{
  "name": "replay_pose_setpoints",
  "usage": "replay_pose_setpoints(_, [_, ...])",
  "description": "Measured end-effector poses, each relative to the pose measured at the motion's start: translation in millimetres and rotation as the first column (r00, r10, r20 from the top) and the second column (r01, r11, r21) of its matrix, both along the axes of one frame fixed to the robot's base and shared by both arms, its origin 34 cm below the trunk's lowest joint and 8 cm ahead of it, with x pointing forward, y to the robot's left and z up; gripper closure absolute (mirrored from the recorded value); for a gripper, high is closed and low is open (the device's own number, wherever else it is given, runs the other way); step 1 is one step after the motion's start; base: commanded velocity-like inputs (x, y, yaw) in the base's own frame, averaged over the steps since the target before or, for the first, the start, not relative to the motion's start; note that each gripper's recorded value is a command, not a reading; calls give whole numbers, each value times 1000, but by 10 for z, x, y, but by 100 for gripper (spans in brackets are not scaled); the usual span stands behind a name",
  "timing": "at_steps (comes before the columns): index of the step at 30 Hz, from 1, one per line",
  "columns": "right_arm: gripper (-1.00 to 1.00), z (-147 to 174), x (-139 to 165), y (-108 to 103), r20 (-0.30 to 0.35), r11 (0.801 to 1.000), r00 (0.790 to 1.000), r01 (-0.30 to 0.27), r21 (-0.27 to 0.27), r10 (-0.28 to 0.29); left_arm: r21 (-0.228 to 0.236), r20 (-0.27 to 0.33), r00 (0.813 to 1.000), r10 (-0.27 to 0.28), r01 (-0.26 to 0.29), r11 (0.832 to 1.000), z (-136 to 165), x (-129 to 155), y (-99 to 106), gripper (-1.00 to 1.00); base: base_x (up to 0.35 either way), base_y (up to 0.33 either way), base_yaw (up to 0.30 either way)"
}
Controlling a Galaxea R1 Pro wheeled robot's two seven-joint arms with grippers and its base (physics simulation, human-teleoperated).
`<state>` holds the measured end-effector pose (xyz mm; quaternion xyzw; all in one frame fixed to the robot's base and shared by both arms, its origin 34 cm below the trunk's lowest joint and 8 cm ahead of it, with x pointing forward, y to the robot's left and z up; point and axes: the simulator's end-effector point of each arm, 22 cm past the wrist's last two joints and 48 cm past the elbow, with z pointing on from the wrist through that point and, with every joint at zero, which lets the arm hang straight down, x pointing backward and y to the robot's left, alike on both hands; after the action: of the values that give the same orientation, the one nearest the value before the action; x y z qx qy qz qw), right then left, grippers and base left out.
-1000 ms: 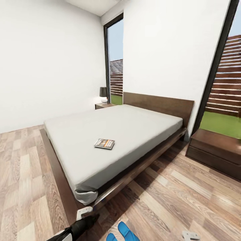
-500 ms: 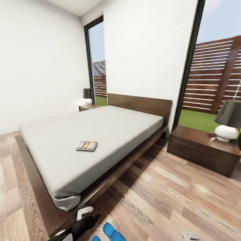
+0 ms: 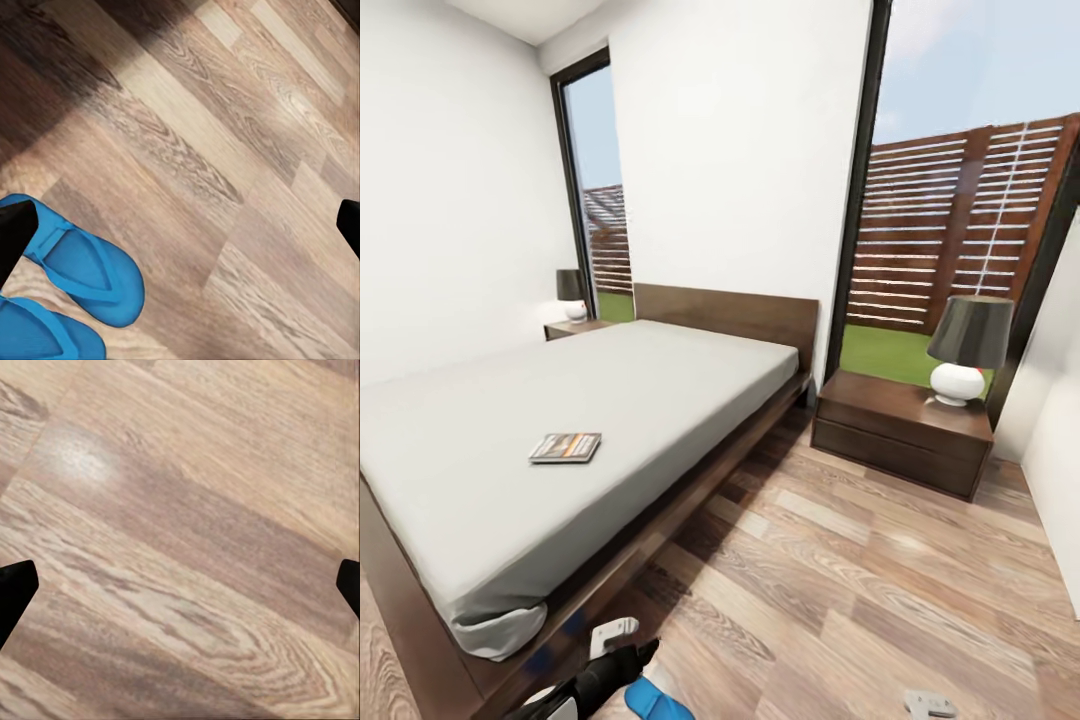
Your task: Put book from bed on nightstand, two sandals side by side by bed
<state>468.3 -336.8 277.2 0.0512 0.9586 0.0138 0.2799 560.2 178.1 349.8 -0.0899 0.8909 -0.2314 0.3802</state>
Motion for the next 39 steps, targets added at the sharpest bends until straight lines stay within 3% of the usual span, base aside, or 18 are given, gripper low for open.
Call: replay_pose_setpoints(39, [-100,109,81,1,29,1000,1000,0,0,0,0,29,1000,0,0,1000,135,60,2,-100,0,-20,-280])
